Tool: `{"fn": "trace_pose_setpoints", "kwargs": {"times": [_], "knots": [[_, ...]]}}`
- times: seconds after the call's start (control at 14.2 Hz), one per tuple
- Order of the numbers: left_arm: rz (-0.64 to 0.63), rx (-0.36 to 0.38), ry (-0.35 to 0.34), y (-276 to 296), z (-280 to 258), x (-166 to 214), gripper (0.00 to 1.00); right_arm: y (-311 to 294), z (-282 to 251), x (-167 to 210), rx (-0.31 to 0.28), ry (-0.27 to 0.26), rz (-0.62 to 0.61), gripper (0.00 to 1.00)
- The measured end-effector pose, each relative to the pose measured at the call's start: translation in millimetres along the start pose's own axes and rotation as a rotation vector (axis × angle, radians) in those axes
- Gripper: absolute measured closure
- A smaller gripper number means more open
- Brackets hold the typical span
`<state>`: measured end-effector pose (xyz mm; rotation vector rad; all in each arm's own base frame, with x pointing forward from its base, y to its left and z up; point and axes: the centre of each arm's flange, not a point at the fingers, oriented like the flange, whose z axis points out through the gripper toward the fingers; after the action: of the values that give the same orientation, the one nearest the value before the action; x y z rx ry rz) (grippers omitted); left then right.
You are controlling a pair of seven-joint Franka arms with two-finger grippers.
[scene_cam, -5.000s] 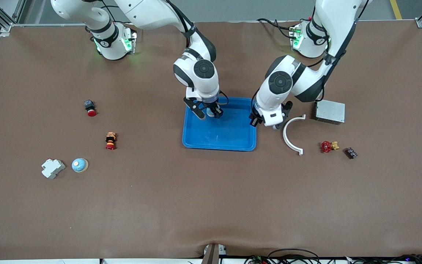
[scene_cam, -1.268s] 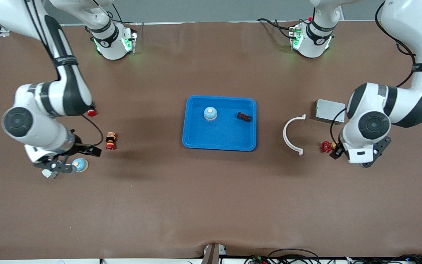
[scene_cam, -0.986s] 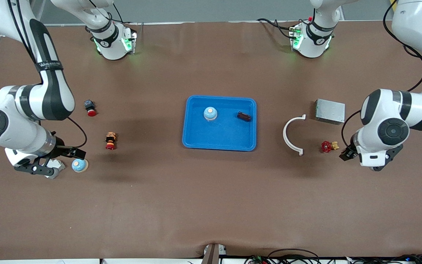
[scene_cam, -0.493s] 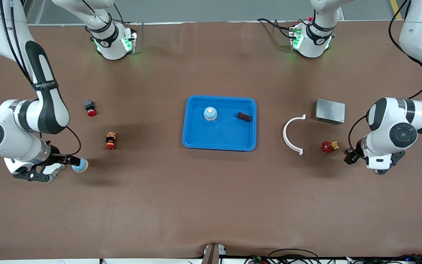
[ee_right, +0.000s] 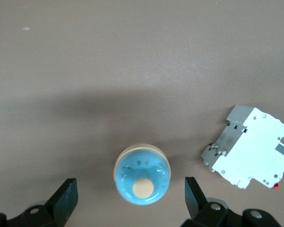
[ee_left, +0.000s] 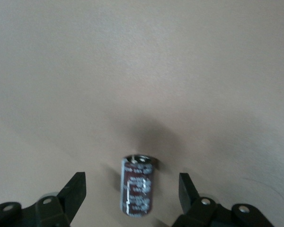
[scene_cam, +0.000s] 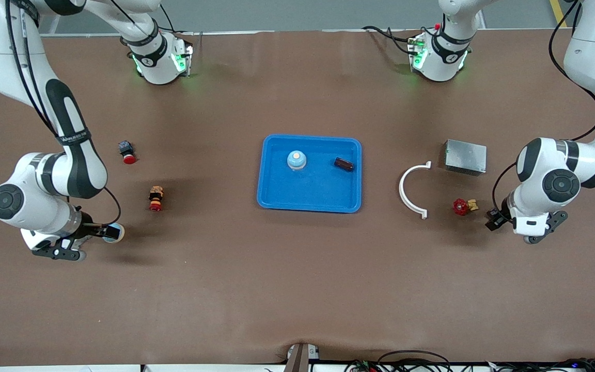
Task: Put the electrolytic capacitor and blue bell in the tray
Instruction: 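Grasp the second bell with the right gripper while the left gripper grasps the capacitor, then carry the bell with the right gripper while the left gripper carries the capacitor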
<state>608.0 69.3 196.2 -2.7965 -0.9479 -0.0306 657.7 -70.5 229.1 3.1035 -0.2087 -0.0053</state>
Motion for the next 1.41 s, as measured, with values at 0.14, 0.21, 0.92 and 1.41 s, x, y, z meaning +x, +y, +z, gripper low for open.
{"fn": "trace_pose_setpoints", "kwargs": {"times": [0.14,0.21,0.92,1.41], "knots": [[-0.01,-0.005,-0.001,-7.5,5.5,3.8,0.16,11.8,13.2,-3.2,0.001,0.008,-0.008,0.0],[-0.012,-0.006,-0.003,-8.9,7.2,3.8,0.17,15.9,17.9,-5.4,0.002,0.008,-0.009,0.0],[-0.007,-0.016,0.0,-2.6,4.1,0.3,0.67,12.8,43.1,-17.7,0.04,0.025,0.023,0.0],[0.03,-0.021,0.04,17.8,-44.1,-9.0,0.67,9.0,60.1,-18.2,0.043,0.037,0.021,0.0]]}}
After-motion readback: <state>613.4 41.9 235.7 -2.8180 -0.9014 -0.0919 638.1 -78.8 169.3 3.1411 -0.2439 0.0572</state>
